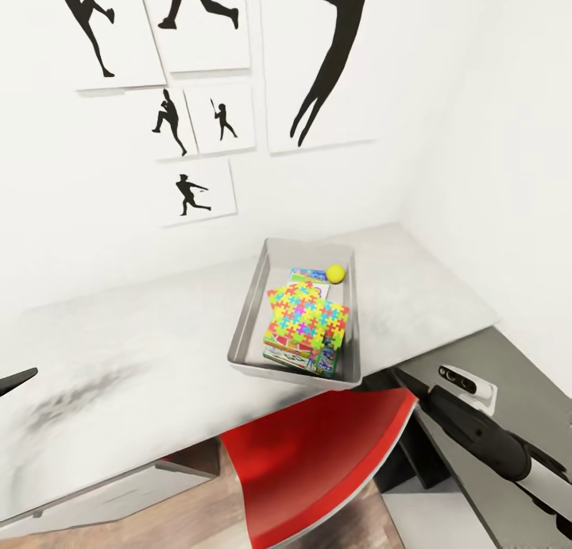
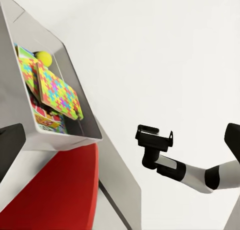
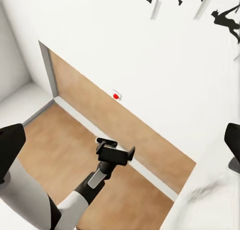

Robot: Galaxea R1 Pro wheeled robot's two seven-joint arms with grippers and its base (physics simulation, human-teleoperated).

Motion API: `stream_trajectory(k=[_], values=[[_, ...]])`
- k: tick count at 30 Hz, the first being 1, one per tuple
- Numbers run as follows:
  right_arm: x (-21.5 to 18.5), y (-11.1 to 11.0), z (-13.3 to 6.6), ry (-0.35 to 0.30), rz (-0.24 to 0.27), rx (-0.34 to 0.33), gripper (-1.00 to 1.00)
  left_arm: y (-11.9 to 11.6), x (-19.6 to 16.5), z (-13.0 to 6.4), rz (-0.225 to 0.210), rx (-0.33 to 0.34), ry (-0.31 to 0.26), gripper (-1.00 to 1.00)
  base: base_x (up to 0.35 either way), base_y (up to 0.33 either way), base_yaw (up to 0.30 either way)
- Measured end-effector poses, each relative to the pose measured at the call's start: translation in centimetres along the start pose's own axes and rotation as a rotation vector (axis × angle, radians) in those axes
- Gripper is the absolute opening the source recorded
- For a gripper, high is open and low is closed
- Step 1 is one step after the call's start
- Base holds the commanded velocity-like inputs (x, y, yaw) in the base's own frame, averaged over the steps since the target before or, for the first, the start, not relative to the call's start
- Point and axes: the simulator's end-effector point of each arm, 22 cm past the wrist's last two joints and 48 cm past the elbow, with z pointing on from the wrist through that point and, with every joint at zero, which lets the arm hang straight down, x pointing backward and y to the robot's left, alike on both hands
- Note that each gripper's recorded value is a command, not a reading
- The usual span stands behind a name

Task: Put all the toys in the child's room - the three board games (two on the bed and one on the table), the two jigsaw puzzles on the table, and the tennis ball on the table - inside the toy box on the table in the child's room.

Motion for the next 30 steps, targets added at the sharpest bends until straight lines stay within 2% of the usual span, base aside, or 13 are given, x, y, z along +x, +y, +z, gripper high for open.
stream_trajectory(k=[9,16,23,30], values=[[-0.3,0.4,0.1,-0.002,-0.011,-0.006,1.00,-0.5,-0.2,-0.1,0.011,0.005,-0.004,1.00,-0.094,0.132,-0.198],[-0.4,0.8,0.2,-0.001,-0.024,-0.013,1.00,-0.9,-0.3,-0.2,0.020,0.007,-0.007,1.00,-0.014,0.019,-0.203],[-0.6,1.3,0.3,0.001,-0.037,-0.020,1.00,-1.5,-1.3,-1.3,0.043,-0.007,-0.039,1.00,-0.001,0.001,-0.203],[-0.7,1.6,0.5,0.002,-0.047,-0.025,1.00,-2.1,-1.7,-1.6,0.052,-0.009,-0.039,1.00,0.000,0.000,-0.203]])
